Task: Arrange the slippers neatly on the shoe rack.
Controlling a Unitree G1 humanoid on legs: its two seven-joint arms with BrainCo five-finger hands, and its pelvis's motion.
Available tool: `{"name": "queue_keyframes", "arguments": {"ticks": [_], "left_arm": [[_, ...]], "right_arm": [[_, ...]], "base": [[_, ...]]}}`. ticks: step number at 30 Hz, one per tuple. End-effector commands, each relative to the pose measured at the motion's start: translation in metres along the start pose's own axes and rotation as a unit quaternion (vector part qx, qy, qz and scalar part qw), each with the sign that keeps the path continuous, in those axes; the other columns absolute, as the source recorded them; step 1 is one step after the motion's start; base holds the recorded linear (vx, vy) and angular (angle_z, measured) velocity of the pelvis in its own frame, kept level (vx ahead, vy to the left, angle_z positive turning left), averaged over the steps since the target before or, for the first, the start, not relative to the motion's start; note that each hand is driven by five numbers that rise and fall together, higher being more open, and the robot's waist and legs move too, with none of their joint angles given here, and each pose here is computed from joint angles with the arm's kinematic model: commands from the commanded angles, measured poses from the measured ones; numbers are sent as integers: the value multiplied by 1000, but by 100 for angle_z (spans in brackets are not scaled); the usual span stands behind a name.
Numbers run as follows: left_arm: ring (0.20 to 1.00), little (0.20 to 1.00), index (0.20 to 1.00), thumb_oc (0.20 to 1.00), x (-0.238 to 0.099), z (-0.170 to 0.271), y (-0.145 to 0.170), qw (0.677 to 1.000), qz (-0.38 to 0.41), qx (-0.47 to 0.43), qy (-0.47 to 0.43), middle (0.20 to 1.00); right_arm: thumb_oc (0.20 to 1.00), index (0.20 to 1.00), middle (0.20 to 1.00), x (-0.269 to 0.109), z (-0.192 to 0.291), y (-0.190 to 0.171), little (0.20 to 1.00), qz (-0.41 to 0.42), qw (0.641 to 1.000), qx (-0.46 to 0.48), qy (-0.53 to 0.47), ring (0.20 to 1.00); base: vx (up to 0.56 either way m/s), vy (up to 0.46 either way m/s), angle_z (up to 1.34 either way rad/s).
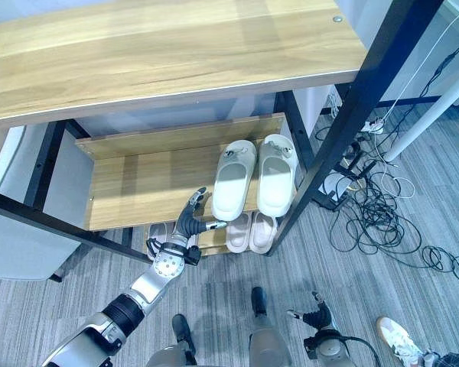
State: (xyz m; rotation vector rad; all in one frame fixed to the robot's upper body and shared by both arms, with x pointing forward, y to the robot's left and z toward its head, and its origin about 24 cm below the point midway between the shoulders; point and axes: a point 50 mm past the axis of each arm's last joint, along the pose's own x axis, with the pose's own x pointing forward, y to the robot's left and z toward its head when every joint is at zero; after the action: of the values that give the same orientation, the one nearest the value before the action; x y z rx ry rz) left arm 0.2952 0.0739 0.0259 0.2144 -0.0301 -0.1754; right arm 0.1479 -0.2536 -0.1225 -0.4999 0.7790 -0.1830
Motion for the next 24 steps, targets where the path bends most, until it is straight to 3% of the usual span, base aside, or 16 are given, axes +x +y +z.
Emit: {"name": "queue_keyframes", "arguments": {"ticks": [1, 9, 24], "left_arm": [[1000, 1000, 1000, 1000, 1, 18, -17, 998, -46, -30, -37, 1000], [1000, 1000, 1000, 1000, 2, 30, -32, 994, -91, -30, -57, 1000], [1000, 1000, 1000, 1000, 3, 26, -51, 993, -105, -22, -39, 1000]], "right_arm": [[1000, 1000, 1000, 4, 15, 1, 1000, -2, 1000, 10, -26, 1000], [1000, 1000, 1000, 6, 20, 2, 1000, 7, 999, 6, -34, 1000], [1000, 1000, 1000, 6, 20, 8, 1000, 7, 1000, 8, -28, 1000]], "base": [[0, 0, 0], [0, 0, 0], [0, 0, 0]]}}
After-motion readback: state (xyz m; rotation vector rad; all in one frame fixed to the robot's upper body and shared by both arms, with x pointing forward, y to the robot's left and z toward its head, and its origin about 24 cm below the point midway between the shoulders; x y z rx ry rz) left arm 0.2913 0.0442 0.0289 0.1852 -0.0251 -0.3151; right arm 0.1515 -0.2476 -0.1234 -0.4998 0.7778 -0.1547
